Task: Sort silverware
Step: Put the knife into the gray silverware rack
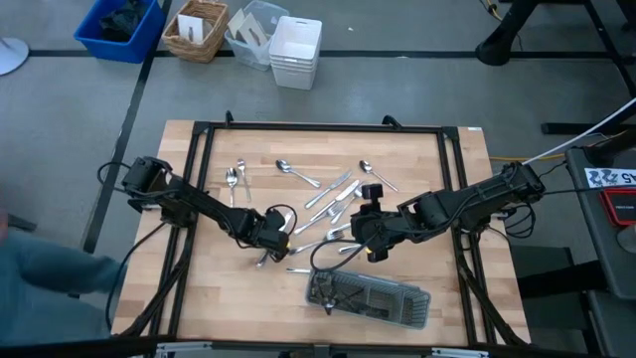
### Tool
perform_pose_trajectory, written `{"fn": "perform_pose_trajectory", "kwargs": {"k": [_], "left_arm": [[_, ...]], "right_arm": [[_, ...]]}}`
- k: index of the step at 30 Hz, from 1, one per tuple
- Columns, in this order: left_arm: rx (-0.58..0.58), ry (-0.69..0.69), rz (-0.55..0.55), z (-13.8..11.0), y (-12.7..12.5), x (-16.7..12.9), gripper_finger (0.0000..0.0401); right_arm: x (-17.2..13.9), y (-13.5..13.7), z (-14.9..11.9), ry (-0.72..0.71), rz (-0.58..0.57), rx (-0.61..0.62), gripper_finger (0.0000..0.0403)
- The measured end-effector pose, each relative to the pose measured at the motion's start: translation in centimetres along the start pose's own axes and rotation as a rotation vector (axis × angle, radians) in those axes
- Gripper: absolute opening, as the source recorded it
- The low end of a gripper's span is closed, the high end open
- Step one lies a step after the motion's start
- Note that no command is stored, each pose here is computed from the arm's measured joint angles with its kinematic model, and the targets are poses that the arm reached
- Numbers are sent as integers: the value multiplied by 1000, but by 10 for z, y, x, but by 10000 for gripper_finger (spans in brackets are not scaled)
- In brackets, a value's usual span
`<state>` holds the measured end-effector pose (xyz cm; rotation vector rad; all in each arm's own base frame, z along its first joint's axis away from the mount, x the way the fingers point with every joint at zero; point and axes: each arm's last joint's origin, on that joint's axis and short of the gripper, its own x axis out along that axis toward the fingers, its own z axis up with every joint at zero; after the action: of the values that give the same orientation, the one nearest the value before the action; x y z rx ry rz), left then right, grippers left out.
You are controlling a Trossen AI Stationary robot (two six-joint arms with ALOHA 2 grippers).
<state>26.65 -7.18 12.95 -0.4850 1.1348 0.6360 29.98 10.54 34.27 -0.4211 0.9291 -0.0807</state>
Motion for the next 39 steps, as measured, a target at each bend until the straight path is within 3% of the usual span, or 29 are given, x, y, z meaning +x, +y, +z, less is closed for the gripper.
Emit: {"fn": "perform_pose_trajectory", "kwargs": {"k": [17,28,39], "left_arm": [[91,80,49,2,8,4,30],[162,73,20,13,0,-2,32],[145,68,14,19,1,-2,31]], "right_arm": [[0,1,0,-2,36,1,95],[0,1,0,-1,36,1,95],[0,1,0,-1,36,0,95]]}}
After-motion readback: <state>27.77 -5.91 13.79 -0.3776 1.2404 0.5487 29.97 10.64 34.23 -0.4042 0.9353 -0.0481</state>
